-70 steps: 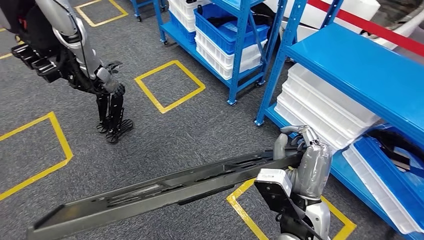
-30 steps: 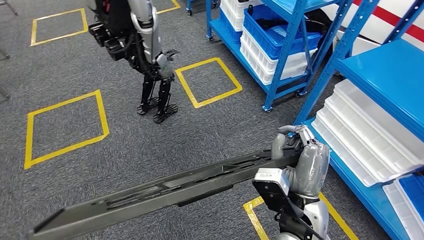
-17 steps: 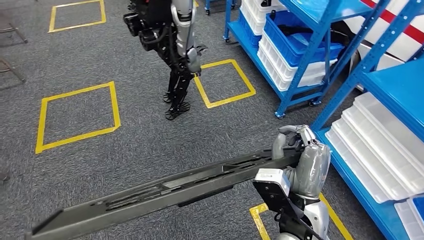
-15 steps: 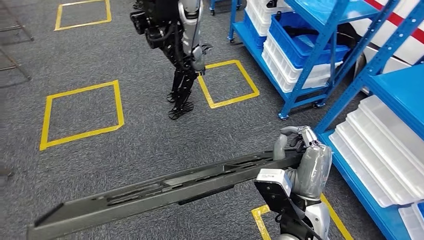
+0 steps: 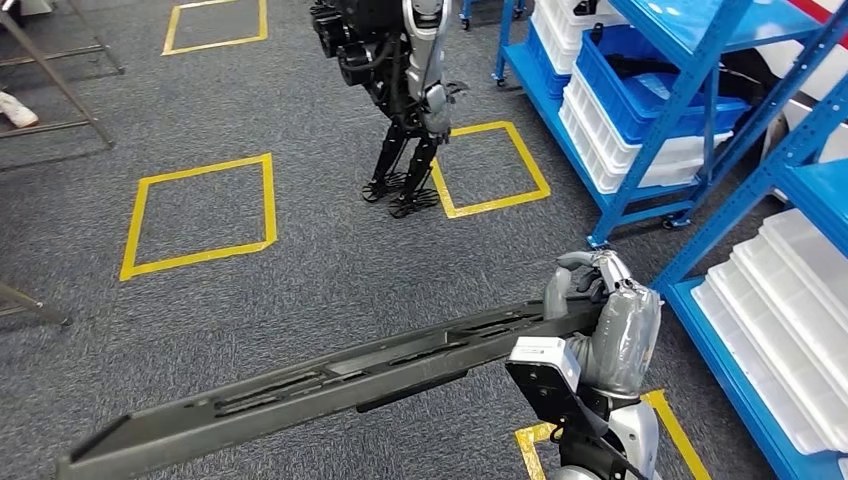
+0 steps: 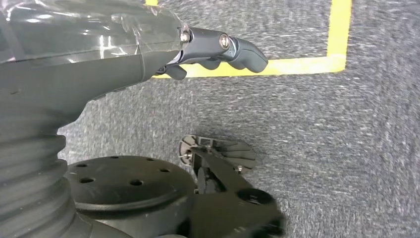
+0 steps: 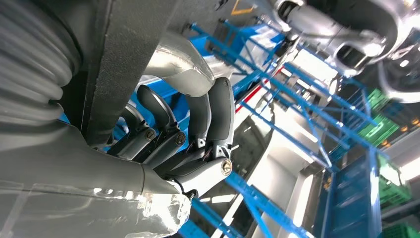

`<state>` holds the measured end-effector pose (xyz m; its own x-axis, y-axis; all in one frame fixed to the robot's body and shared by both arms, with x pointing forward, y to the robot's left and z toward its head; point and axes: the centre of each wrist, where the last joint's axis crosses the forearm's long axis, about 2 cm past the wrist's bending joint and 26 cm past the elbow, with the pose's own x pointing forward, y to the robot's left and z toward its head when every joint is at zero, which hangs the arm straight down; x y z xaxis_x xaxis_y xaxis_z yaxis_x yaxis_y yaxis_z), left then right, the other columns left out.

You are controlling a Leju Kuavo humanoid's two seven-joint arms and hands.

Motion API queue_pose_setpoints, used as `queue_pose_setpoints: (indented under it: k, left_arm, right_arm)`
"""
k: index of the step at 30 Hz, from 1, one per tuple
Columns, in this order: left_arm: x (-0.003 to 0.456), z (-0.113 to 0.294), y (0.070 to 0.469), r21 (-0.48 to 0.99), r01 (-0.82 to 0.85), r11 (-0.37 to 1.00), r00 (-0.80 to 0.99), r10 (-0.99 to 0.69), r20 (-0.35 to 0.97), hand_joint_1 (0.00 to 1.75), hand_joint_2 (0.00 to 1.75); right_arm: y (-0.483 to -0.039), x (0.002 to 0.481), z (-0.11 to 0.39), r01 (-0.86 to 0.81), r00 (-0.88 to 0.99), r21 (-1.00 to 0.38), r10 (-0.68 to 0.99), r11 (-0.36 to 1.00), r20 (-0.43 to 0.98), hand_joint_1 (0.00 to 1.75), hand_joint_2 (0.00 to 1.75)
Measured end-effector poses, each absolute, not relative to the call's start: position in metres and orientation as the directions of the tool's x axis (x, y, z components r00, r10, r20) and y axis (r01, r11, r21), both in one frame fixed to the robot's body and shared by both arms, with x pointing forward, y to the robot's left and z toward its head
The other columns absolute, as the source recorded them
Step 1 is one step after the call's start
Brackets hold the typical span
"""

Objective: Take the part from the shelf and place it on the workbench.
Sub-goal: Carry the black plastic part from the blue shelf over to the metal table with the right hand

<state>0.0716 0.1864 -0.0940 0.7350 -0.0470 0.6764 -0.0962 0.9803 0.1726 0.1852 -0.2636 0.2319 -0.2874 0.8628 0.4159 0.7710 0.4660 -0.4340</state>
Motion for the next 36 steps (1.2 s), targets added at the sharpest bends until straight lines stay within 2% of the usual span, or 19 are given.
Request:
queue_pose_setpoints:
  k: [36]
  left_arm:
    - [0.0738,-0.0936,0.1859,0.174,-0.087,0.981,0.733,-0.056,0.678,0.00,1.75]
  right_arm:
    - [-0.2641,0.1850,0.2320,0.770,-0.299,-0.431,0.862,0.471,0.408,1.75,1.75]
